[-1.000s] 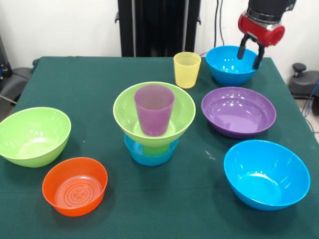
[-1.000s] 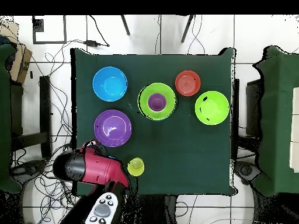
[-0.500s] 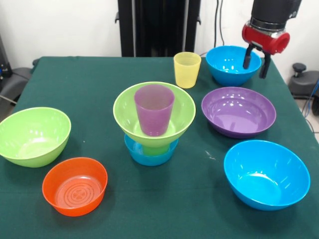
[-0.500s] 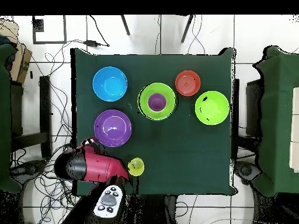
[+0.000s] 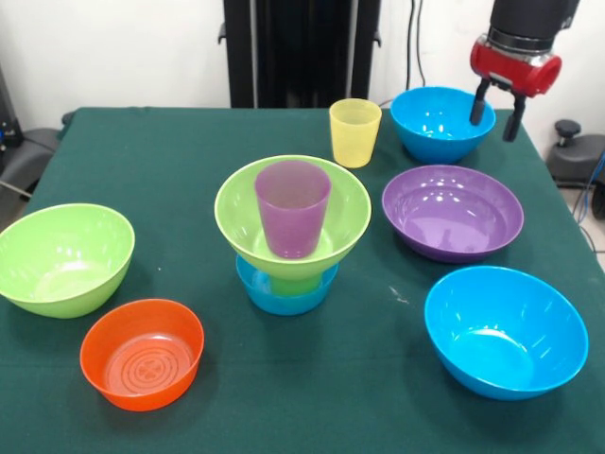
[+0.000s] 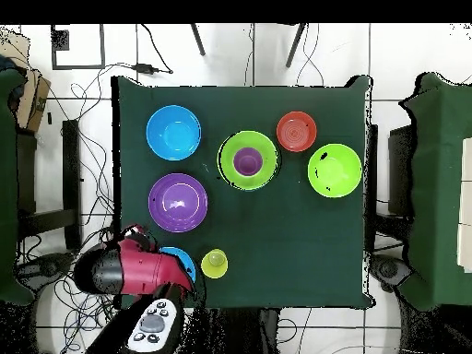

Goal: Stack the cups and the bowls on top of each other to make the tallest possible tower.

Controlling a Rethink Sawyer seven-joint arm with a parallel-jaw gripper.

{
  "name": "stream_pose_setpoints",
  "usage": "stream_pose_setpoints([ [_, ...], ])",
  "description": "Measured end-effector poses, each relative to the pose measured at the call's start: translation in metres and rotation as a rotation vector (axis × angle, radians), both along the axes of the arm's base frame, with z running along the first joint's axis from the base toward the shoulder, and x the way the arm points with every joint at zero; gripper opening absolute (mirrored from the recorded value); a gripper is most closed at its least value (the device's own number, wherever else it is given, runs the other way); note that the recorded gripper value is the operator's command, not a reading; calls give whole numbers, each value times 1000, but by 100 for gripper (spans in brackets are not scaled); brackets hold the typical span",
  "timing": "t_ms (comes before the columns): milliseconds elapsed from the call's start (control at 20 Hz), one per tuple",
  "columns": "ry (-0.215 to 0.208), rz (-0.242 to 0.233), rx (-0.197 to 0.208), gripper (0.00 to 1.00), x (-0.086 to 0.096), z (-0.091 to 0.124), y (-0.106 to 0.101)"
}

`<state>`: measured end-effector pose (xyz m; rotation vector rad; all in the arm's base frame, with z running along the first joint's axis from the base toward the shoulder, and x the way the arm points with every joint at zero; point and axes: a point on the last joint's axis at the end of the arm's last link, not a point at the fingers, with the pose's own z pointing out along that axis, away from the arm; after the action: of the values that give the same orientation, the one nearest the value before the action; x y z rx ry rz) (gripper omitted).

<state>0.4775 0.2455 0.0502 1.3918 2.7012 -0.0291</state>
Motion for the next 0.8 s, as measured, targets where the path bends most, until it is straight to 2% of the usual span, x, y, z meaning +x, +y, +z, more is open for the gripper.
stream_pose_setpoints([
  [400, -4, 43, -11, 100, -12, 1, 17],
  [600, -6, 46, -19, 100, -13, 2, 17],
  [800, 1, 42, -49, 100, -18, -2, 7],
])
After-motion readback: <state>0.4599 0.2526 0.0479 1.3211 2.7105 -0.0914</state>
